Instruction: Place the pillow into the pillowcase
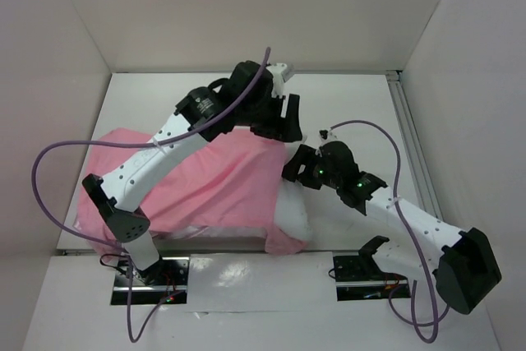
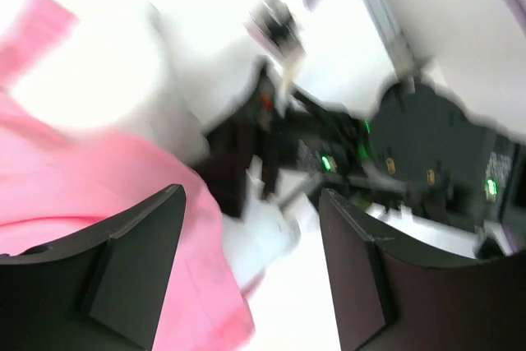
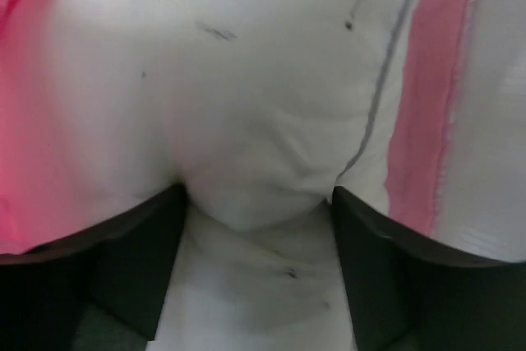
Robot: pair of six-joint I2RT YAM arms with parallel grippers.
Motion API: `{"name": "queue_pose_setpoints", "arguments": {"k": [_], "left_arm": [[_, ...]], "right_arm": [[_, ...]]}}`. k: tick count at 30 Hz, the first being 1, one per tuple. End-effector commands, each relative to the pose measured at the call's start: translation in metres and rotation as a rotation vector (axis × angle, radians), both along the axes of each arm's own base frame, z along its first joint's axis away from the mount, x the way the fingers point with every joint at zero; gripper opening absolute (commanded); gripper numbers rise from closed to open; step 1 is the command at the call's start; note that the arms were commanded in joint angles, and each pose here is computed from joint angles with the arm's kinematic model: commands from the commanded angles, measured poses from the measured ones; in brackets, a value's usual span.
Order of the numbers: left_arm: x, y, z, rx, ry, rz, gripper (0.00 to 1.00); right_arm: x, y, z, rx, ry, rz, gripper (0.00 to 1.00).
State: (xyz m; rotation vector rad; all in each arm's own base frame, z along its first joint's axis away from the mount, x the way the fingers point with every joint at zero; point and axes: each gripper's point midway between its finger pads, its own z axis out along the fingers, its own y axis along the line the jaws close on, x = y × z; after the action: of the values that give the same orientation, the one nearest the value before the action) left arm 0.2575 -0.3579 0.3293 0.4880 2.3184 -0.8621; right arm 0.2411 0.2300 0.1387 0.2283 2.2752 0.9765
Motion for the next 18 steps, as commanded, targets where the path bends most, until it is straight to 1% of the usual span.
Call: {"name": "queue_pose_setpoints", "arguments": {"k": [1,2,3,5,6,8,9,12,13,15,16,17,18], "left_arm": [[0.038,0.036,0.018,0.113,-0.116,0.176,0.79],[0.044,0.048,0.01,0.165,-0.104,0.215,0.79],[0.052,0.056,0.005,0.21,-0.122,0.264,0.79],[0.073,0.07,-0.01,0.255,-0.097,0.349,0.79],[0.079,0.075,-0.024,0.289,-0.078,0.379,0.79],[0.091,0.086,-0.04,0.326,-0.049,0.42,0.79],[0.093,0.081,-0.052,0.339,-0.023,0.404,0.79],[0.103,0.085,-0.075,0.377,0.018,0.426,0.8],[0.105,0.083,-0.088,0.403,0.038,0.422,0.8],[0.107,0.084,-0.102,0.409,0.083,0.41,0.8],[0.104,0.076,-0.113,0.41,0.117,0.367,0.74],[0.104,0.076,-0.117,0.403,0.138,0.358,0.67],[0.1,0.07,-0.121,0.393,0.16,0.317,0.54]], "right_arm": [[-0.007,-0.011,0.014,-0.081,-0.023,0.006,0.81],[-0.005,-0.016,0.021,-0.095,-0.044,-0.014,0.85],[-0.008,-0.021,0.02,-0.116,-0.026,-0.023,0.9],[-0.003,-0.029,0.036,-0.133,-0.065,-0.048,0.92],[-0.005,-0.032,0.035,-0.15,-0.051,-0.055,0.93],[-0.001,-0.035,0.045,-0.148,-0.074,-0.07,0.94],[-0.002,-0.038,0.044,-0.163,-0.062,-0.076,0.94],[0.0,-0.04,0.055,-0.151,-0.08,-0.089,0.97],[0.002,-0.043,0.054,-0.157,-0.084,-0.094,0.99],[0.003,-0.043,0.05,-0.171,-0.077,-0.088,0.99],[0.008,-0.043,0.053,-0.17,-0.086,-0.086,0.99],[0.01,-0.045,0.049,-0.173,-0.071,-0.091,0.99],[0.013,-0.039,0.043,-0.175,-0.061,-0.061,0.99]]}}
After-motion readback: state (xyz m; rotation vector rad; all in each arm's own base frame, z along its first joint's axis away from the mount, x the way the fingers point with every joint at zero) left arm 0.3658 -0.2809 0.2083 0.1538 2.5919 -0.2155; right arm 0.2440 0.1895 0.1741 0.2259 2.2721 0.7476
